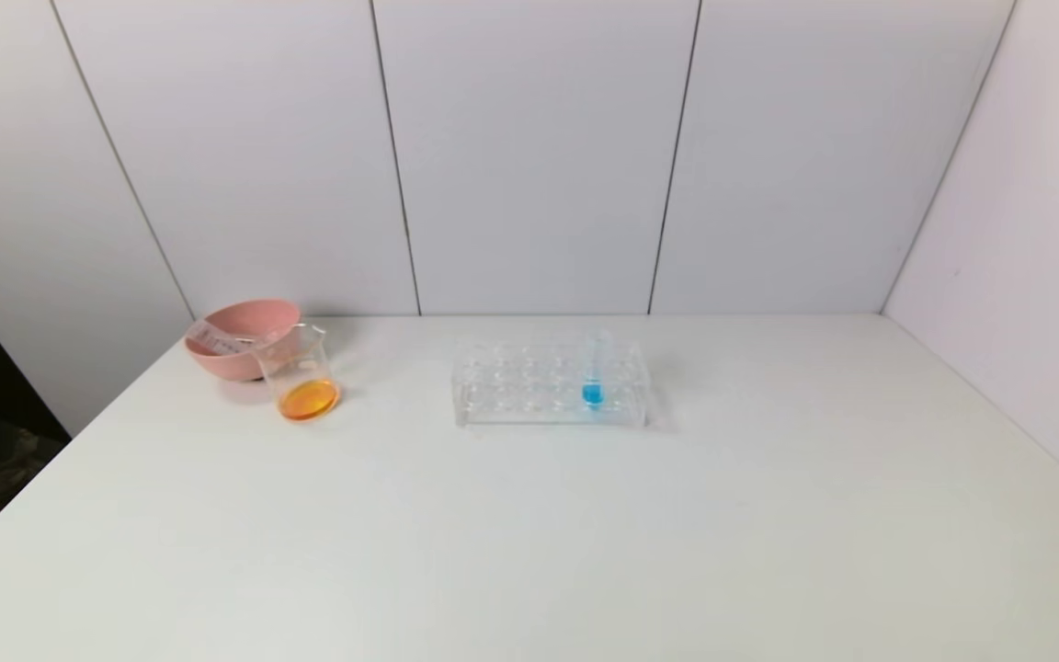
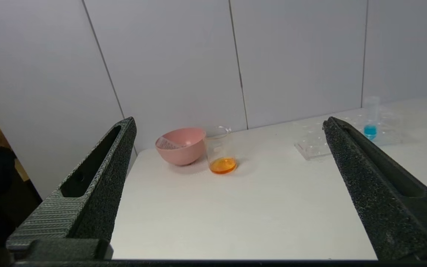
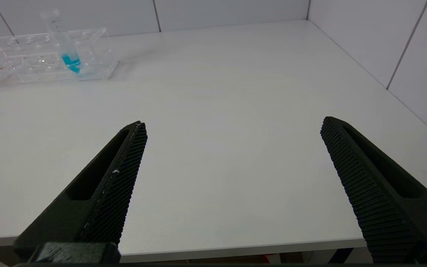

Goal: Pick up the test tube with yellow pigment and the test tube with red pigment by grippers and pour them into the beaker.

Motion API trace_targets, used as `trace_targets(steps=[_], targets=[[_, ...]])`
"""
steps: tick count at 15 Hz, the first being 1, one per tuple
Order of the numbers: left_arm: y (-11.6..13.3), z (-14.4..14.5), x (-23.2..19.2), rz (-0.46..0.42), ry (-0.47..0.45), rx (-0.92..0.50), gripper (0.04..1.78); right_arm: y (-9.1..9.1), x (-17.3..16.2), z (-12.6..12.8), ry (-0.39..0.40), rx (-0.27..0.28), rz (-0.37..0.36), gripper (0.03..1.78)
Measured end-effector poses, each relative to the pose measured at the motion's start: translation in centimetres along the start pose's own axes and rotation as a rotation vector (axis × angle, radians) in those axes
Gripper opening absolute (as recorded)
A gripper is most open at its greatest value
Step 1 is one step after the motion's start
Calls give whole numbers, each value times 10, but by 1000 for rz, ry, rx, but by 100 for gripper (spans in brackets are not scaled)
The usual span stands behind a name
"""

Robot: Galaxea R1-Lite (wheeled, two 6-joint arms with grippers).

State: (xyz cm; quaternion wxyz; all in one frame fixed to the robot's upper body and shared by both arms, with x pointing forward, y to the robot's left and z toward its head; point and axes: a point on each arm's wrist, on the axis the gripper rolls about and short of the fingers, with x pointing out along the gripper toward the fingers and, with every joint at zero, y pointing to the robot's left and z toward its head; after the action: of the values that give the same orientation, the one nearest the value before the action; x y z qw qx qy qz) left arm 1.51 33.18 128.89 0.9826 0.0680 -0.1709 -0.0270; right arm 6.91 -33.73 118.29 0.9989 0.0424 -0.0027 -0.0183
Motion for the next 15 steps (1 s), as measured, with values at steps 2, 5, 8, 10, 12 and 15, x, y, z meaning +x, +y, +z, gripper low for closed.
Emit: trace_targets(steps=[2,5,8,10,12,15], targets=[[-3,-40,11,58,77,-12,176,0,0,0,0,0,0,171],[-8,-95,18,95,215,-52,176,0,0,0,0,0,0,171],[-12,-116,14,46,365,-148,176,0,0,0,0,0,0,171],[-12,-115,15,48,353,-173,176,0,0,0,0,0,0,171],[-12,-116,15,55,352,-181,176,0,0,0,0,0,0,171],[-12,-116,15,59,343,-182,176,0,0,0,0,1,0,171]])
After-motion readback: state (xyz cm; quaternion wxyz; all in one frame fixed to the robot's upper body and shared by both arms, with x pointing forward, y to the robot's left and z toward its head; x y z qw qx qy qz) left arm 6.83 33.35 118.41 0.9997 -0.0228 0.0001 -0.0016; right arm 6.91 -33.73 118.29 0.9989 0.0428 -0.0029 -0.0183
